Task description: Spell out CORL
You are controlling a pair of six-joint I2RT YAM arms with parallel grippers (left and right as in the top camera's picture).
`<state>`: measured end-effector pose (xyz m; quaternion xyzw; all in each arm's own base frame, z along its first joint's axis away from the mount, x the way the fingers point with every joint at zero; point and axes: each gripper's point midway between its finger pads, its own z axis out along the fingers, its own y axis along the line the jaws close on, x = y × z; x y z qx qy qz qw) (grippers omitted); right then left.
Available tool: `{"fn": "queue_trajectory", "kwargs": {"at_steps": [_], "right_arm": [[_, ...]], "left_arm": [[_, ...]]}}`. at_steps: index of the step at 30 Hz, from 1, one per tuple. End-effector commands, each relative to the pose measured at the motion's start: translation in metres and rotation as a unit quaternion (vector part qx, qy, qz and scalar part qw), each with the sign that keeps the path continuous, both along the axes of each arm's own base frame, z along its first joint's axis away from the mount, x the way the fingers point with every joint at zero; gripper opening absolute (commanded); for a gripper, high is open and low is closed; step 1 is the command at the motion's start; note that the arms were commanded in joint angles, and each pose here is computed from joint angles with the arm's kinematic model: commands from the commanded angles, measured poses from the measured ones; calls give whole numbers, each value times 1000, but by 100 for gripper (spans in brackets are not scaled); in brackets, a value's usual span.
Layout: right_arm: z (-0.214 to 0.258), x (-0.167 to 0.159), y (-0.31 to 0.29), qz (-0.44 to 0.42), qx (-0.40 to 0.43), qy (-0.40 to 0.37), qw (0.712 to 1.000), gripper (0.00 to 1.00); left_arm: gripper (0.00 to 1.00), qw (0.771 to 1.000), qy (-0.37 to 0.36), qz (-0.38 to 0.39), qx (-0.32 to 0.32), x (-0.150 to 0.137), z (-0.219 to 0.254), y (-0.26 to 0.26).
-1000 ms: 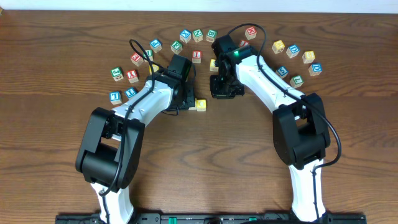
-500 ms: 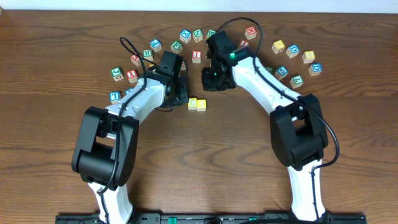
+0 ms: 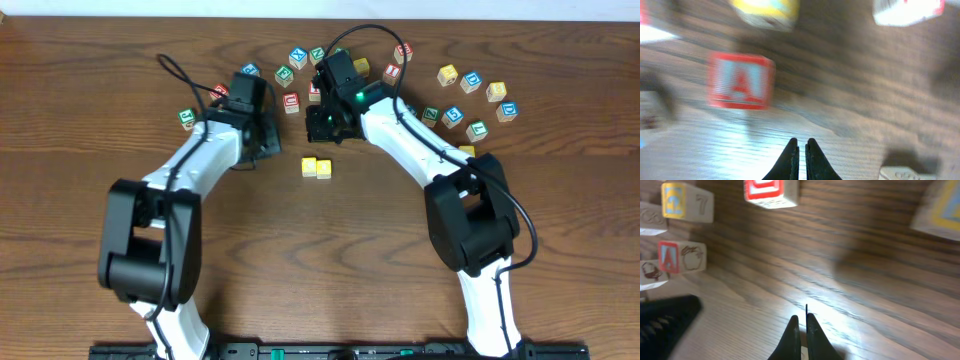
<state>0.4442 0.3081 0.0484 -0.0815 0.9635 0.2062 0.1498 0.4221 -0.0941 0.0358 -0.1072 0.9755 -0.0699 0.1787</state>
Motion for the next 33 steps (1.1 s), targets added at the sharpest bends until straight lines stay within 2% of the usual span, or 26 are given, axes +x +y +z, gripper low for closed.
{"fn": "queue_trajectory", "kwargs": {"at_steps": [1, 4, 10, 22, 26, 33], "right_arm": [[-19, -9, 11, 32, 13, 20, 999, 3], [-24, -10, 11, 33, 12, 24, 999, 1], [-37, -14, 13, 39, 8, 34, 999, 1], [-38, -29, 27, 63, 6, 41, 997, 1], [-45, -35, 19, 21, -21, 62, 998, 1], [-46, -36, 17, 16, -25, 66, 997, 1]], "left_arm": [[8, 996, -19, 82, 21, 5, 15, 33], [7, 992, -16, 121, 13, 6, 14, 48], [7, 989, -15, 143, 13, 7, 14, 65], [7, 989, -6, 149, 15, 3, 12, 71], [7, 989, -4, 149, 16, 3, 12, 72], [7, 989, -4, 149, 16, 2, 12, 72]]}}
